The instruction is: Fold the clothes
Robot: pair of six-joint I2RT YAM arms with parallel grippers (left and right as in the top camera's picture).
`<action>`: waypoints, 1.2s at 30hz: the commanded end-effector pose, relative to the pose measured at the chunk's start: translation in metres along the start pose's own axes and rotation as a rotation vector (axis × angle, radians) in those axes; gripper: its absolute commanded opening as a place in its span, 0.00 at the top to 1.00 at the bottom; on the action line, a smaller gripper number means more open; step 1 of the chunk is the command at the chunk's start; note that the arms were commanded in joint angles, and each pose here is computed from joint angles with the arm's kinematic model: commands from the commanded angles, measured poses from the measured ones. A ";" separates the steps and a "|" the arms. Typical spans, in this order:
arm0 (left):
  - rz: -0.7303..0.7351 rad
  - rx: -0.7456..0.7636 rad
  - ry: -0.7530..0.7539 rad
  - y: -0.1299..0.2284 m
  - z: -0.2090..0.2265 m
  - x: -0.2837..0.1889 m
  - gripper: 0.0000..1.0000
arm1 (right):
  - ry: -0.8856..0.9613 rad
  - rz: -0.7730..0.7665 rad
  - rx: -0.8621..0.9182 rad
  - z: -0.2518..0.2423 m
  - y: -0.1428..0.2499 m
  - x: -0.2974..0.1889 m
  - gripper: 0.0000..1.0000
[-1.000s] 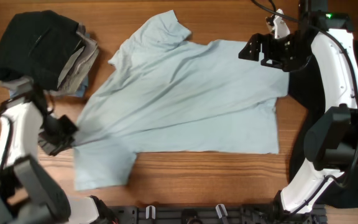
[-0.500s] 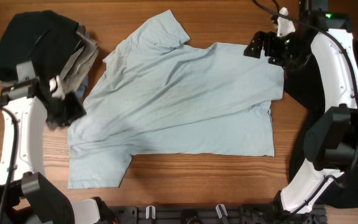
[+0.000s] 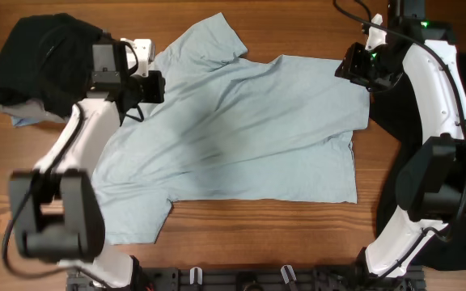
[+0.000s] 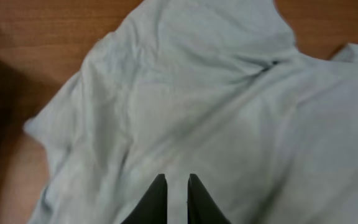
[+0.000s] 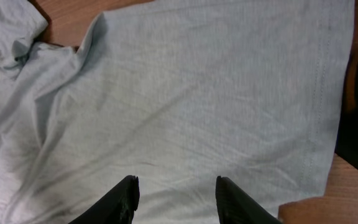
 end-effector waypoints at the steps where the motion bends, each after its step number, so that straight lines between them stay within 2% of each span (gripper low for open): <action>1: 0.065 -0.068 0.046 0.016 0.012 0.041 0.91 | -0.010 -0.011 0.005 0.002 0.002 -0.006 0.56; 7: 0.212 -0.070 0.124 0.051 0.000 0.082 0.91 | -0.010 -0.014 0.005 0.002 0.001 -0.006 0.55; 13: 0.319 0.015 0.171 0.076 -0.046 0.093 0.87 | -0.010 -0.014 0.005 0.002 0.001 -0.006 0.55; 16: 0.324 0.056 0.120 0.075 -0.059 0.090 0.85 | -0.010 -0.011 0.007 0.002 0.002 -0.006 0.55; 22: 0.287 0.027 0.083 0.039 -0.055 0.059 0.57 | -0.009 0.001 0.008 0.002 0.004 -0.006 0.55; 24: 0.232 0.014 0.079 0.021 -0.049 0.045 0.54 | -0.009 0.000 0.008 0.002 0.003 -0.006 0.55; 25: 0.204 0.013 0.077 0.014 -0.047 0.041 0.59 | -0.009 0.000 0.007 0.002 0.003 -0.006 0.55; 27: 0.138 0.008 0.065 0.002 -0.037 0.038 0.81 | -0.009 0.000 0.008 0.002 0.003 -0.006 0.55; 29: 0.107 0.000 0.050 -0.003 -0.027 0.042 0.94 | -0.009 0.000 0.009 0.002 0.003 -0.006 0.55; 36: 0.127 -0.037 0.022 0.011 0.002 0.080 0.96 | -0.009 0.000 0.010 0.002 0.003 -0.006 0.55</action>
Point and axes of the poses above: each gripper's point midway between its finger pads, its own x axis out along the fingers, its own z axis along the line the jaws close on, y = z × x, the point moved 10 cm from there along -x, back along the fingers, and after that the axes turned 6 degrees about -x, right-handed, at the moved point
